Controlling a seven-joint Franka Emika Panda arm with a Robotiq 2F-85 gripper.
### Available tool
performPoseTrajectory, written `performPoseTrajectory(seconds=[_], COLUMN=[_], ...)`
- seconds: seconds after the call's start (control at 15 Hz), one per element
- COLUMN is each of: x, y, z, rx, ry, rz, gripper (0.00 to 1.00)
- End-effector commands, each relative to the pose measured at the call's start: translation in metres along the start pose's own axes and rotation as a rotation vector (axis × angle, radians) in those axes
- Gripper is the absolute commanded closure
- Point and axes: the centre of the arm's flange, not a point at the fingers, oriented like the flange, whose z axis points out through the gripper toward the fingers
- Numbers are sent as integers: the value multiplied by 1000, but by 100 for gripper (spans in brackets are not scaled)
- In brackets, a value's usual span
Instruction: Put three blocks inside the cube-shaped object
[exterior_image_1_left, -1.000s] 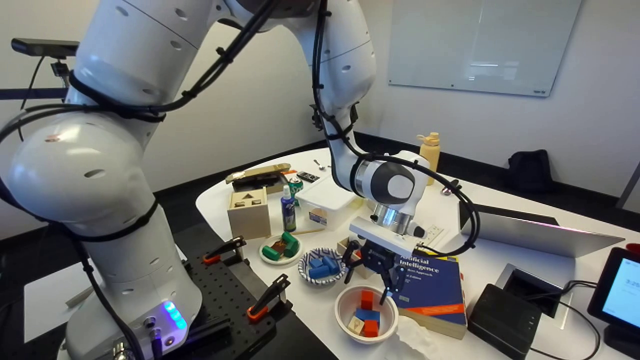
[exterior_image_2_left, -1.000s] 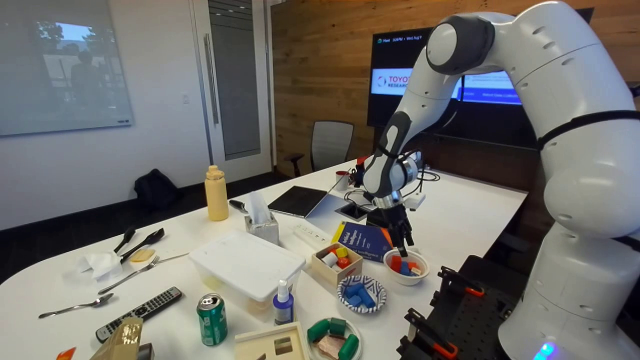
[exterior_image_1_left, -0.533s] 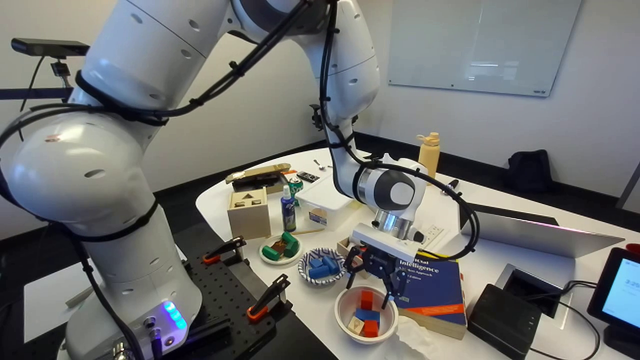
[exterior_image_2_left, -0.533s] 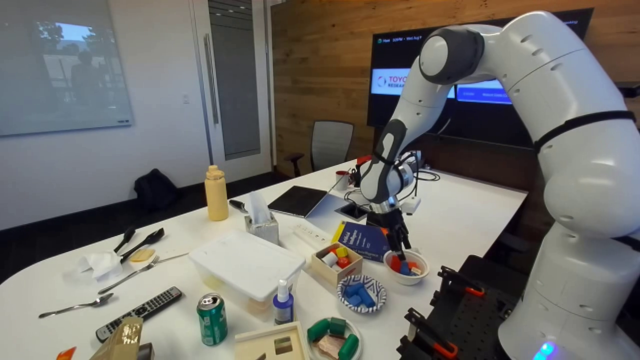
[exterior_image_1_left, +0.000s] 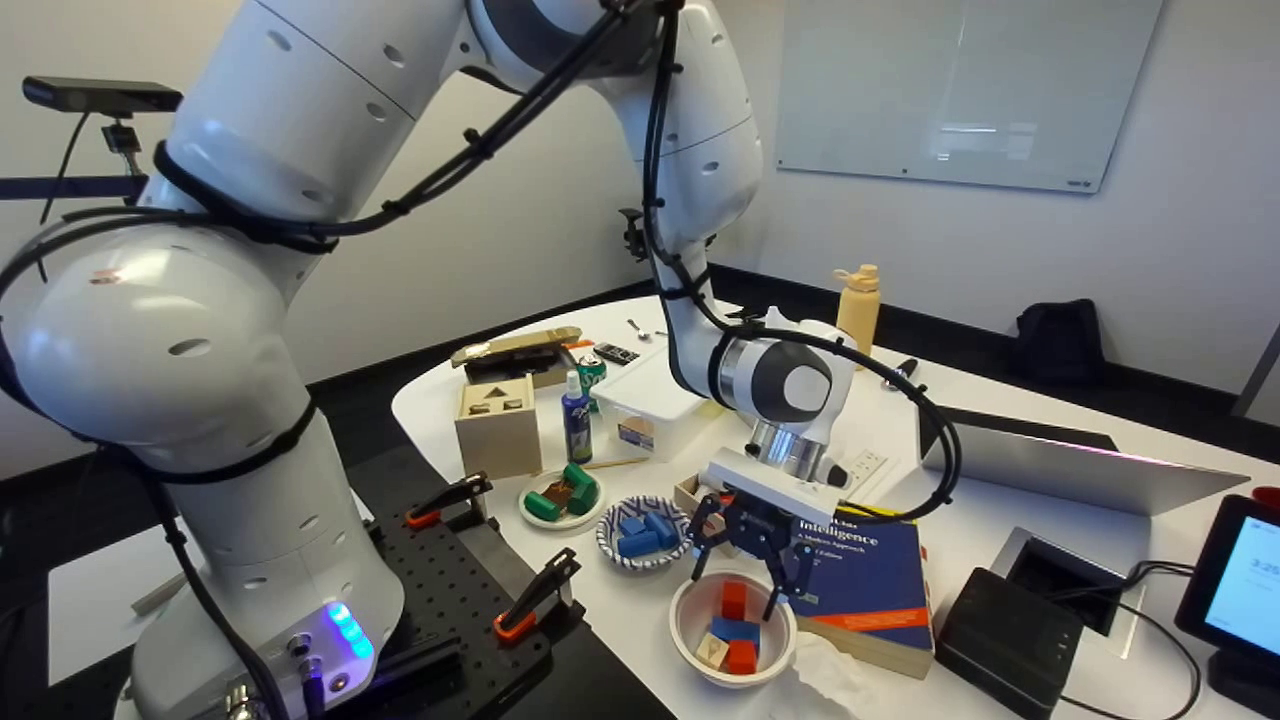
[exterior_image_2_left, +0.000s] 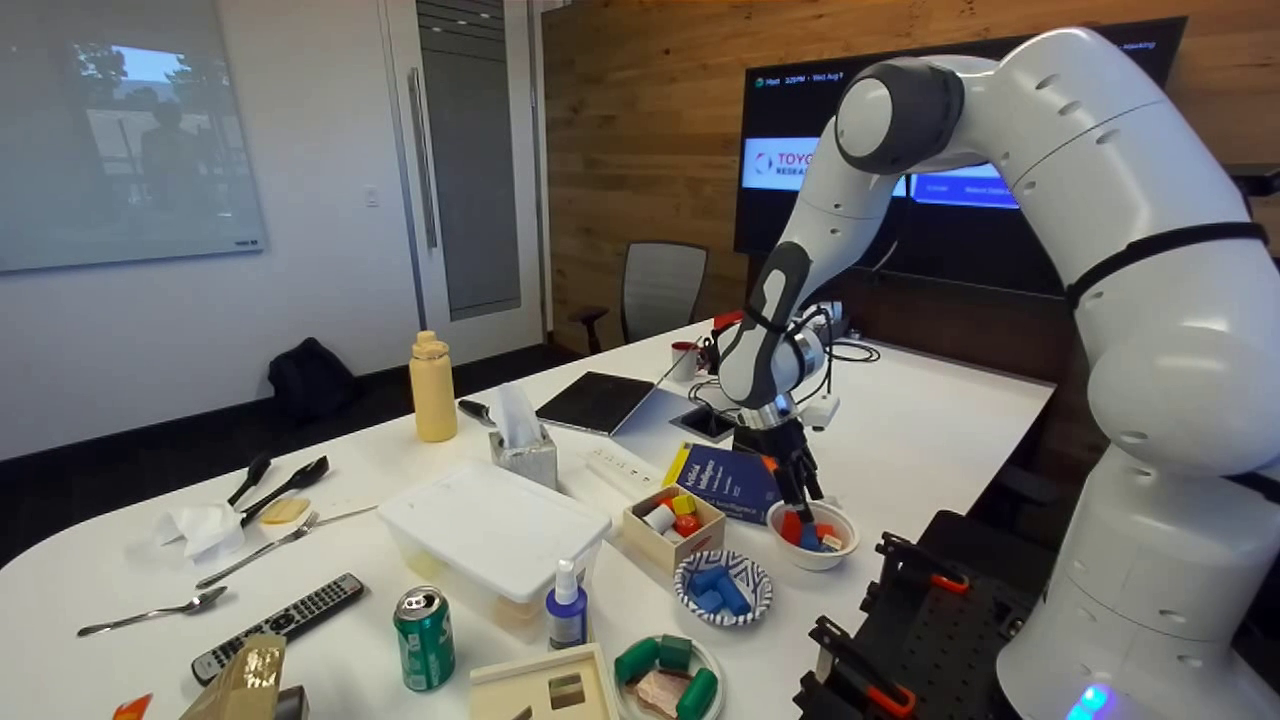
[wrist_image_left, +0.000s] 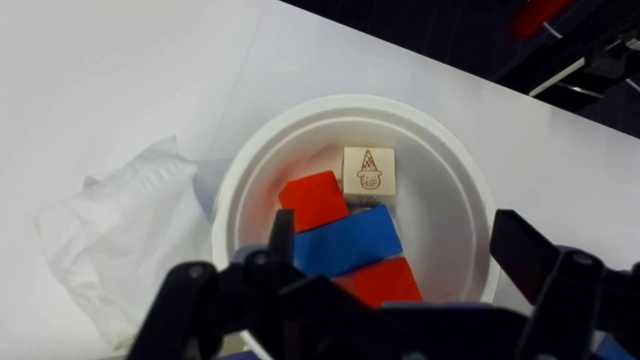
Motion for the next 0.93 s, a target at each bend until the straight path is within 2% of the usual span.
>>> performPoseTrajectory(seconds=[0.0,0.53,0.87], x=[3,5,23], y=[0,-12,-14], z=[-2,7,15], rx=[-20,-28,-28], ry=[18,8,7], rz=[-8,-23,-34], gripper=[0,0,0])
